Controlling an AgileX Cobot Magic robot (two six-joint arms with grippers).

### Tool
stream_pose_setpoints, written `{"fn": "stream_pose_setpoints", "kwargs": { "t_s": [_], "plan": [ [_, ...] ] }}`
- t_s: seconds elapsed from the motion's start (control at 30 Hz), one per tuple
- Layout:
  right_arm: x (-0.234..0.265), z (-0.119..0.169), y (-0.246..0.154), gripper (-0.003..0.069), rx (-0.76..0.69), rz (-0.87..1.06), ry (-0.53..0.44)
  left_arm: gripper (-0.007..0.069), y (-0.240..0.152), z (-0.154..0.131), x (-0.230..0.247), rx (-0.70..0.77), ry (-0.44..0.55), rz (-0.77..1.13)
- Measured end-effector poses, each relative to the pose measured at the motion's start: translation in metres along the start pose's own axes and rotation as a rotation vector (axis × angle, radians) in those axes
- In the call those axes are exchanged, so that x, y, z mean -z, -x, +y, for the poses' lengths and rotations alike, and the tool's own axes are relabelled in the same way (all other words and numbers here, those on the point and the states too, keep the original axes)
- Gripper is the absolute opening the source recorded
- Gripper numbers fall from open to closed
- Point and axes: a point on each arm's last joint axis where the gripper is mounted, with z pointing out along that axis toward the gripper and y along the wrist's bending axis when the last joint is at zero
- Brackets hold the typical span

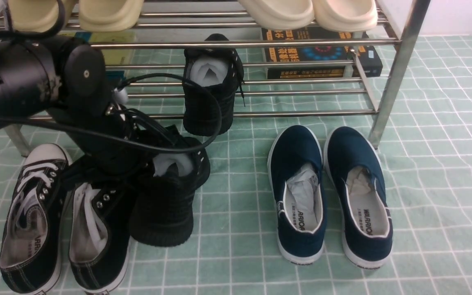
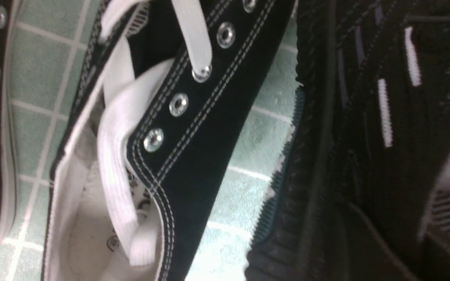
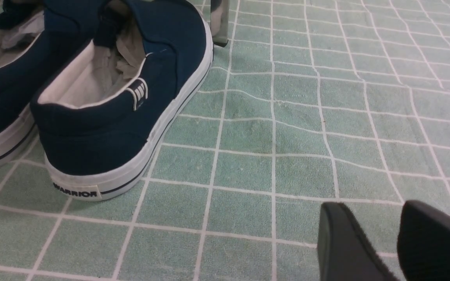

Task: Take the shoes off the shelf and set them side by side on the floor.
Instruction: 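Set the held shoe down on the floor in front of the rack with the left gripper, then reach toward the shoe rack and grasp a shoe on it with the right gripper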

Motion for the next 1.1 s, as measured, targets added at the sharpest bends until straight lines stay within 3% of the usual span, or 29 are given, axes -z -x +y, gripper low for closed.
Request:
{"fn": "stream_pose_setpoints", "kwargs": {
  "t_s": [0.2, 0.4, 0.6, 0.67, 0.7, 0.77, 1.1],
  "plan": [
    [0.0, 0.0, 0.0, 0.024, 0.0, 0.0, 0.0, 0.033, -0.003, 0.002, 0.001, -0.031, 0.021, 0.031],
    [0.0, 0.0, 0.0, 0.024, 0.0, 0.0, 0.0, 0.0363, -0.003, 0.005, 0.034, -0.133, 0.021, -0.012],
    [0.0, 0.0, 0.0, 0.024, 0.0, 0.0, 0.0, 0.0248, 0.001, 0.014, 0.084, -0.224, 0.076, -0.118],
    [0.0, 0.0, 0.0, 0.024, 0.0, 0.0, 0.0, 0.0164, 0.0, 0.019, 0.099, -0.255, 0.115, -0.141],
    [0.0, 0.0, 0.0, 0.024, 0.006, 0.0, -0.003, 0.0083, -0.002, 0.026, 0.111, -0.287, 0.152, -0.162],
    [0.0, -0.001, 0.0, 0.024, 0.023, 0.001, -0.009, 0.0025, -0.005, 0.031, 0.119, -0.311, 0.175, -0.18],
    [0.0, -0.004, 0.0, 0.024, 0.111, 0.006, -0.046, 0.0001, -0.017, 0.045, 0.136, -0.349, 0.185, -0.226]
  ]
}}
